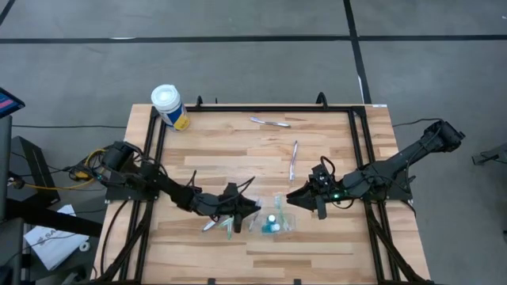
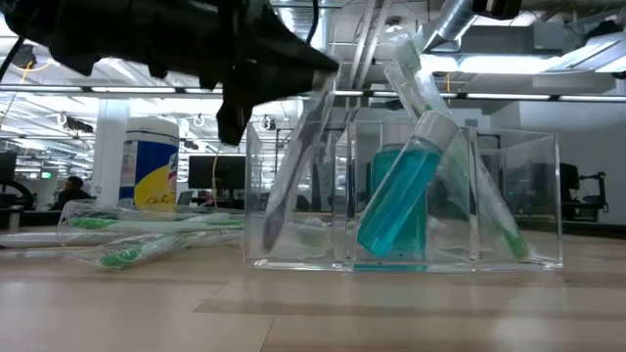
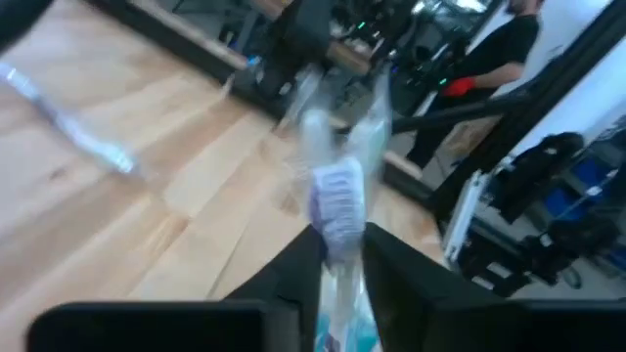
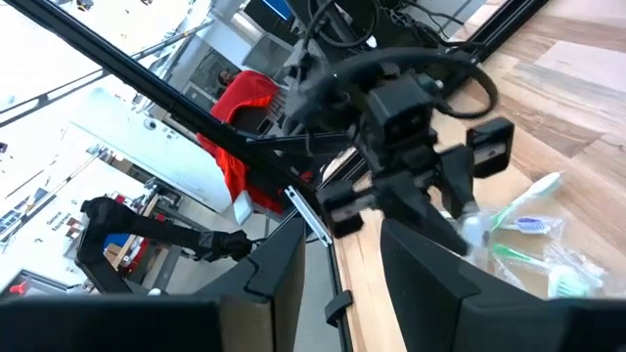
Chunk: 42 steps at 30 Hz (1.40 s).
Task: Pick & Place toothbrushing station
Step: Put the purple toothbrush in the transparent organizer
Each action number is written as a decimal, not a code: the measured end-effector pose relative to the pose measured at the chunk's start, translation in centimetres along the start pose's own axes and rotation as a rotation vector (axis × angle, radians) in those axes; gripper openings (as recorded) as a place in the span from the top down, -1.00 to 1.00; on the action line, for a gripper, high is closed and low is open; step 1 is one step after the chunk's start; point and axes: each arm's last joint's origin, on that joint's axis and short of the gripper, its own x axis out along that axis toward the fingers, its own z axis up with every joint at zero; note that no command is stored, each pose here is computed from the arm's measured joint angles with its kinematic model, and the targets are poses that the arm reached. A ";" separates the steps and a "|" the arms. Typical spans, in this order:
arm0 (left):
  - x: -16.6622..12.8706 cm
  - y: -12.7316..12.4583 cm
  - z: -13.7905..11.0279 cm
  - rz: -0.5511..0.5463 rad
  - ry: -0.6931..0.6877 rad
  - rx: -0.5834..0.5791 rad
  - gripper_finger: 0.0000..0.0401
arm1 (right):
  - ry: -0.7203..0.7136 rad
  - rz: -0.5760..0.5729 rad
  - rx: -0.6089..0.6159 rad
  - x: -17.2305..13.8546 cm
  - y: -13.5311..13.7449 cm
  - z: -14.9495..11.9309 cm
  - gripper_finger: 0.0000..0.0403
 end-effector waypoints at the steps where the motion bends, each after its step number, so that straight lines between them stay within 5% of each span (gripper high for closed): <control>1: -0.1 -0.1 0.3 -0.006 -0.010 0.007 0.58 | 0.000 0.000 0.000 0.0 0.0 0.0 0.37; 12: -1.1 -1.3 2.8 -0.066 -0.064 0.103 0.07 | 0.000 0.000 -0.006 0.0 0.0 0.0 0.37; 24: -1.6 -1.6 3.9 -0.063 -0.093 0.082 0.07 | 0.014 -0.019 -0.019 0.0 -0.2 -0.1 0.37; 26: -2.1 -1.6 4.6 0.006 -0.102 0.087 0.07 | 0.015 -0.020 -0.019 0.0 -0.2 -0.1 0.37; 34: -4.7 2.6 6.3 0.336 0.203 0.100 0.07 | 0.014 -0.023 -0.027 0.0 -0.2 -0.1 0.37; 42: -4.1 6.2 6.5 0.333 0.449 0.016 0.07 | 0.007 -0.026 -0.028 0.0 -0.3 0.0 0.37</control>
